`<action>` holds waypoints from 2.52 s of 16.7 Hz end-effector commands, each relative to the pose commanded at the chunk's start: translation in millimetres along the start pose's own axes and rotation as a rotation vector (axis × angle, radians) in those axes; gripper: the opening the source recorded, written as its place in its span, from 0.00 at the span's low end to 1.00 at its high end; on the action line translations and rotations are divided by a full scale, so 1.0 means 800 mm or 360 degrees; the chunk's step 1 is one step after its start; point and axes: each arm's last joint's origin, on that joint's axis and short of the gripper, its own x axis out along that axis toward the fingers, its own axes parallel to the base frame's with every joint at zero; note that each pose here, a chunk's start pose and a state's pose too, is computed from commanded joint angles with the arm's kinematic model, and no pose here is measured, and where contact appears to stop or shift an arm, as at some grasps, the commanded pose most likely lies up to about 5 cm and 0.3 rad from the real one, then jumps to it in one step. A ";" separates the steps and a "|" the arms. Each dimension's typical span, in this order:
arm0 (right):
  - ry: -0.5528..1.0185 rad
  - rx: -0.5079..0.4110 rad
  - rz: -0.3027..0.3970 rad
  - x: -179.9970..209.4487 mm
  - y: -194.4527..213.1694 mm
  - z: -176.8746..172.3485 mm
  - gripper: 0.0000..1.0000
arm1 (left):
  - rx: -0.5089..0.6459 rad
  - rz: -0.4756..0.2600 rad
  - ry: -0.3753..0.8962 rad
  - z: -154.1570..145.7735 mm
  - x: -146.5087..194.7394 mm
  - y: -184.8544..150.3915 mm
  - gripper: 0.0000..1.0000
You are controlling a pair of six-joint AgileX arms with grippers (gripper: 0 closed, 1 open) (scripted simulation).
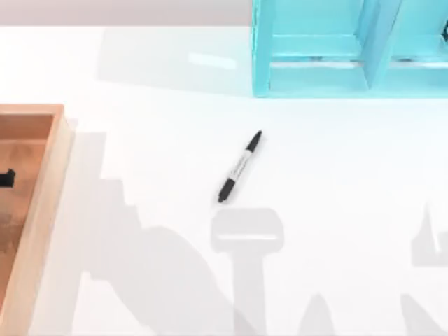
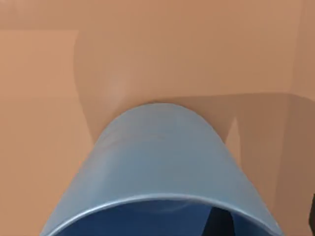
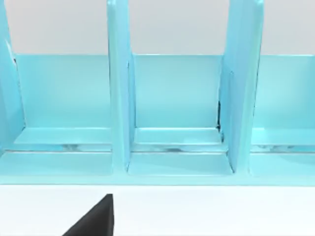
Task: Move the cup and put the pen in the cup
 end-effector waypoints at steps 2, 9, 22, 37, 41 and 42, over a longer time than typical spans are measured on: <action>0.0000 0.0000 0.0000 0.000 0.000 0.000 1.00 | 0.0000 0.0000 0.0000 0.000 0.000 0.000 0.02; 0.0000 0.0000 0.0000 0.000 0.000 0.000 1.00 | 0.0000 0.0000 0.0000 0.000 0.000 0.000 0.00; 0.0000 0.0000 0.0000 0.000 0.000 0.000 1.00 | -0.0202 0.0018 -0.0096 0.039 -0.097 -0.054 0.00; 0.0000 0.0000 0.0000 0.000 0.000 0.000 1.00 | -0.0004 0.0004 0.0005 0.009 -0.181 -0.193 0.00; 0.0000 0.0000 0.0000 0.000 0.000 0.000 1.00 | -0.0006 0.0039 0.0019 0.038 -0.141 -0.247 0.00; 0.0000 0.0000 0.0000 0.000 0.000 0.000 1.00 | -0.0005 0.0052 0.0025 0.045 -0.126 -0.265 0.00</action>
